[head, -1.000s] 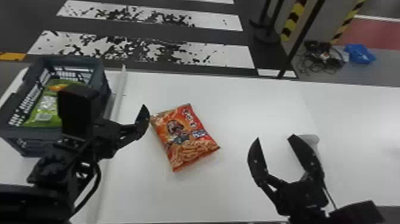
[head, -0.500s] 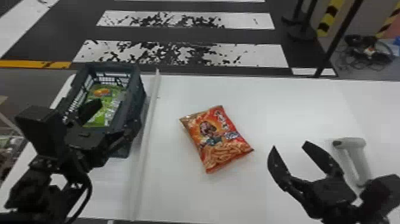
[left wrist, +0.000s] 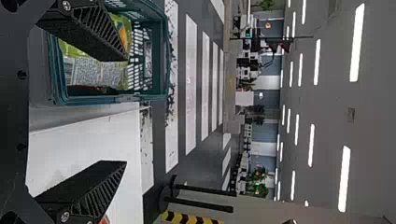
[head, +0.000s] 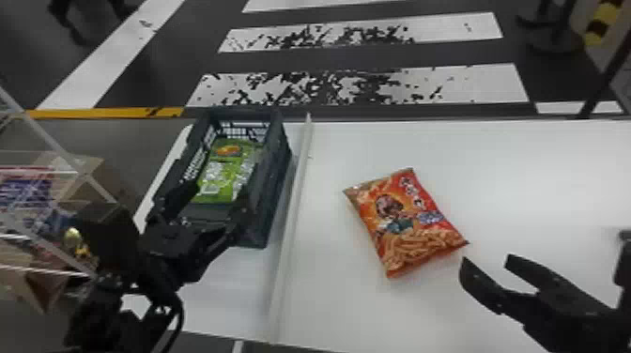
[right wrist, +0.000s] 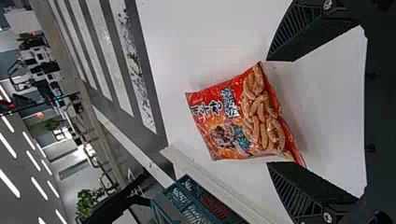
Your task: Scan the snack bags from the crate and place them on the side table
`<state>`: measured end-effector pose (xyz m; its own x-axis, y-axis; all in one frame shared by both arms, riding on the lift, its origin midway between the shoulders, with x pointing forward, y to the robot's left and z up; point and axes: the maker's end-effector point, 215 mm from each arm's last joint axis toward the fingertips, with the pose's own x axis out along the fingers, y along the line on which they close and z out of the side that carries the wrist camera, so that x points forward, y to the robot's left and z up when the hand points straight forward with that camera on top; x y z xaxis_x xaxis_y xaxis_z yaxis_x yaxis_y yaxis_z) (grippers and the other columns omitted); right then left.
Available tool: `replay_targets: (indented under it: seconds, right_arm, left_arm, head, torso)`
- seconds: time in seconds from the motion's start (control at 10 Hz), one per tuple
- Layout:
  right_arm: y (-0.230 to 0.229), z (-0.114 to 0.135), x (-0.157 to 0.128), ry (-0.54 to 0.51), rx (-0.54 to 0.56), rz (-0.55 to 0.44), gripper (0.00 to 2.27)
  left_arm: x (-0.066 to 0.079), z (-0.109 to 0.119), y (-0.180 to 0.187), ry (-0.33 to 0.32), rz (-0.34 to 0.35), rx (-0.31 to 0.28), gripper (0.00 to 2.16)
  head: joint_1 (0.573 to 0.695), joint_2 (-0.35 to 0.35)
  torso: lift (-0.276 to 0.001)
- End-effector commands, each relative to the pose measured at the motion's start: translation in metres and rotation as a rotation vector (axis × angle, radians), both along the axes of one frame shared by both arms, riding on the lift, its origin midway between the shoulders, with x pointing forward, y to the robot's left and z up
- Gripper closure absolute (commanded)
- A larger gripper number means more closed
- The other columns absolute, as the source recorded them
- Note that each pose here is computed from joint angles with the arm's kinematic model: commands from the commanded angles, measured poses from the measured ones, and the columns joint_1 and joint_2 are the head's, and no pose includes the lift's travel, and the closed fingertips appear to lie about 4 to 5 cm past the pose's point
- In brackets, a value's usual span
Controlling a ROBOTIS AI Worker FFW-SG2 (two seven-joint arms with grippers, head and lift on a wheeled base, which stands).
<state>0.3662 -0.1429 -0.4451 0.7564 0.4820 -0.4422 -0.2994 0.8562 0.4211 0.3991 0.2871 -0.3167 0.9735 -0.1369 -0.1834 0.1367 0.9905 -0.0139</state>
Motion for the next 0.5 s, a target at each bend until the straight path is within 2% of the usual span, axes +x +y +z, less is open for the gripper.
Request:
replay_targets:
  seconds: [0.0,0.3,0.4]
  right_arm:
    - [0.006,-0.005,0.001,0.067,0.043,0.020,0.08]
    - [0.010,-0.016,0.005,0.230,0.214,0.049,0.08]
    - [0.010,-0.015,0.010,0.256,0.247,0.054,0.08]
  left_arm:
    - [-0.001,-0.002,-0.002,0.005,-0.003,-0.007,0.10]
    - [0.001,-0.003,-0.012,0.005,-0.024,-0.014,0.12]
    - [0.002,-0.001,-0.013,0.001,-0.027,-0.012,0.12]
  head:
    - [0.695,0.211]
    - [0.695,0.219]
    - [0.695,0.213]
  torso:
    - [-0.094]
    - [-0.094]
    - [-0.094]
